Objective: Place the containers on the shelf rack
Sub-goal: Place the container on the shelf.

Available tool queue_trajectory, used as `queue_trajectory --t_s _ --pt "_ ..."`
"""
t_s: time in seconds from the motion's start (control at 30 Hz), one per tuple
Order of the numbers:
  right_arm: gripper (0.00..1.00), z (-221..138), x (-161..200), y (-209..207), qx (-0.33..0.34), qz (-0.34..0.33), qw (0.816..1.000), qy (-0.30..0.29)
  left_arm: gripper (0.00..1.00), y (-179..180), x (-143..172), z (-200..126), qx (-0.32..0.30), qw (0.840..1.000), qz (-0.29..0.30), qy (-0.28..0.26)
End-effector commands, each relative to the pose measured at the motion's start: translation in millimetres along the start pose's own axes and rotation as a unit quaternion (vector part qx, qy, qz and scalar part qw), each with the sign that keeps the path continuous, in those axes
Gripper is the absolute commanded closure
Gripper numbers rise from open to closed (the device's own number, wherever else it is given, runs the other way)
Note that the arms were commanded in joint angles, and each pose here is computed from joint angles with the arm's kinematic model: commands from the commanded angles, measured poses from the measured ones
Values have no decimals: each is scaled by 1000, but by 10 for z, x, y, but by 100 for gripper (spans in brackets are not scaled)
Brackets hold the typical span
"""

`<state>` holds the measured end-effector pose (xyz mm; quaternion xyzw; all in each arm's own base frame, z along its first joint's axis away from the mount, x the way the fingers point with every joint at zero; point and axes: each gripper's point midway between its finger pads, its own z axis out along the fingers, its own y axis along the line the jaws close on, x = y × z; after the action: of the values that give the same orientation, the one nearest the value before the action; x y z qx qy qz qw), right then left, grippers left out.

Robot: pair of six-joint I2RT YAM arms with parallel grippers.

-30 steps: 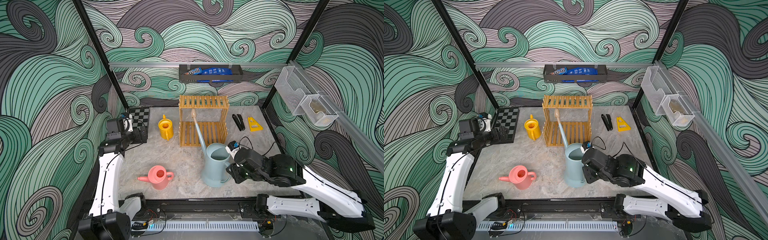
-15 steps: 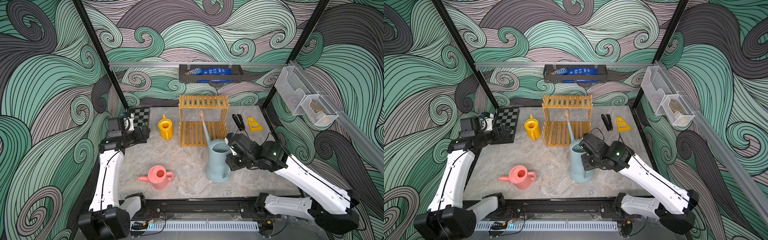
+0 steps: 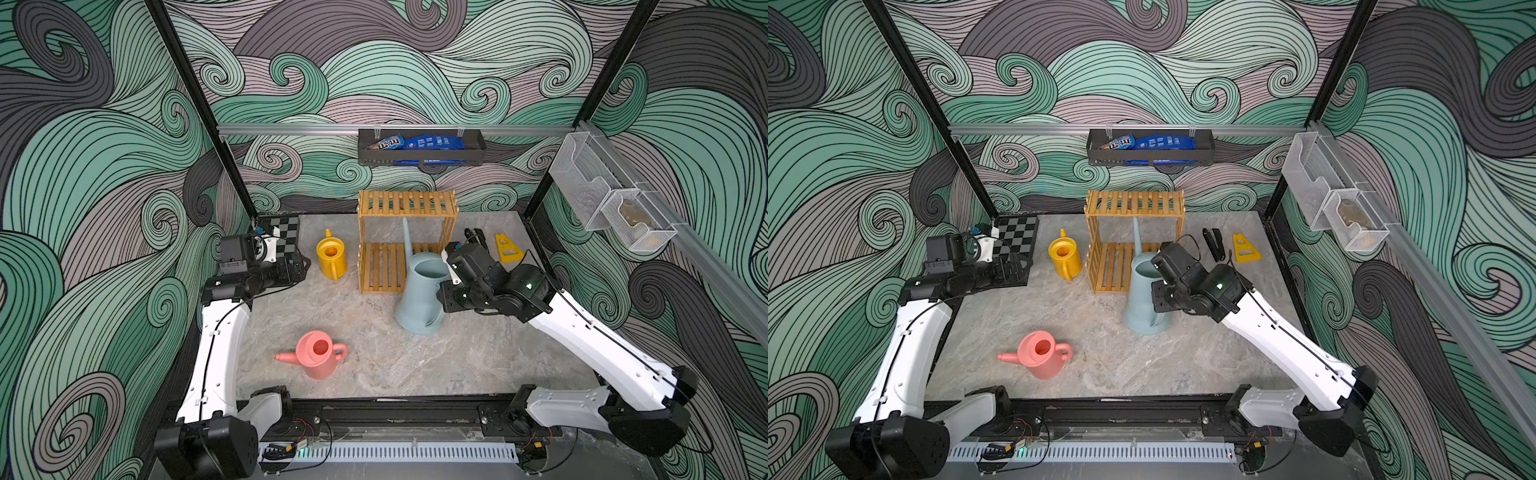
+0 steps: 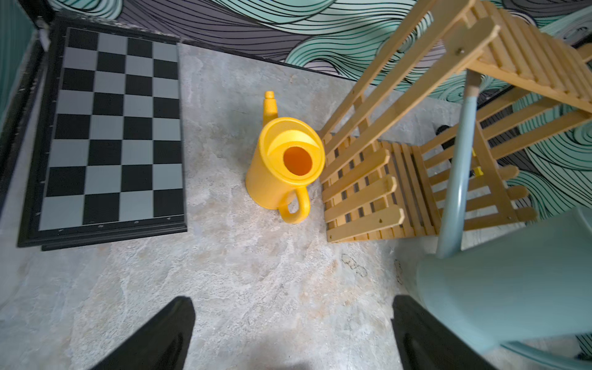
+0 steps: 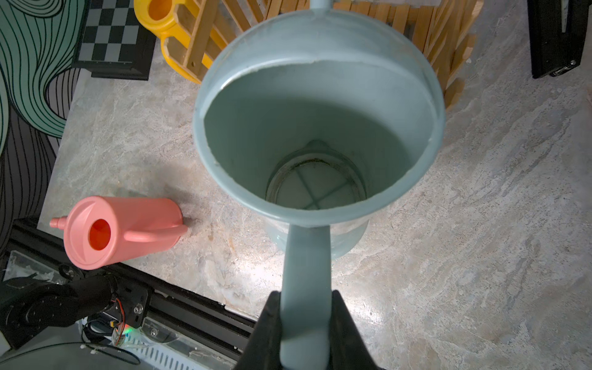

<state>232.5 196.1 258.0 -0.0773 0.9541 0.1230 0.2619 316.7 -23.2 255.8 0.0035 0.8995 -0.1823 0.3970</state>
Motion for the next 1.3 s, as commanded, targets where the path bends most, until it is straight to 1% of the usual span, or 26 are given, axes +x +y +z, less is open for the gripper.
queue_trajectory --t_s 0.0,0.2,0.43,0.6,0.87,1.03,1.17,1.27 --pt "99 -101 -397 106 -25 7 997 -74 1 -248 11 -43 58 998 33 6" --pt "99 49 -578 129 -16 11 996 -86 1 -345 49 -28 81 996 42 13" --pt "99 146 -844 145 1 21 993 -117 1 -496 125 -16 117 991 65 24" --pt "99 227 -946 174 1 24 990 -138 1 -545 178 15 122 989 81 33" --pt "99 397 -1006 186 13 41 983 -178 1 -581 211 61 122 988 89 41" --pt "99 513 -1036 181 43 37 983 -174 1 -561 218 81 113 989 90 44" --pt "99 609 -1046 257 36 40 983 -174 1 -586 213 76 115 988 91 44" --pt "99 716 -1029 272 49 37 984 -165 1 -563 224 101 110 989 92 46"
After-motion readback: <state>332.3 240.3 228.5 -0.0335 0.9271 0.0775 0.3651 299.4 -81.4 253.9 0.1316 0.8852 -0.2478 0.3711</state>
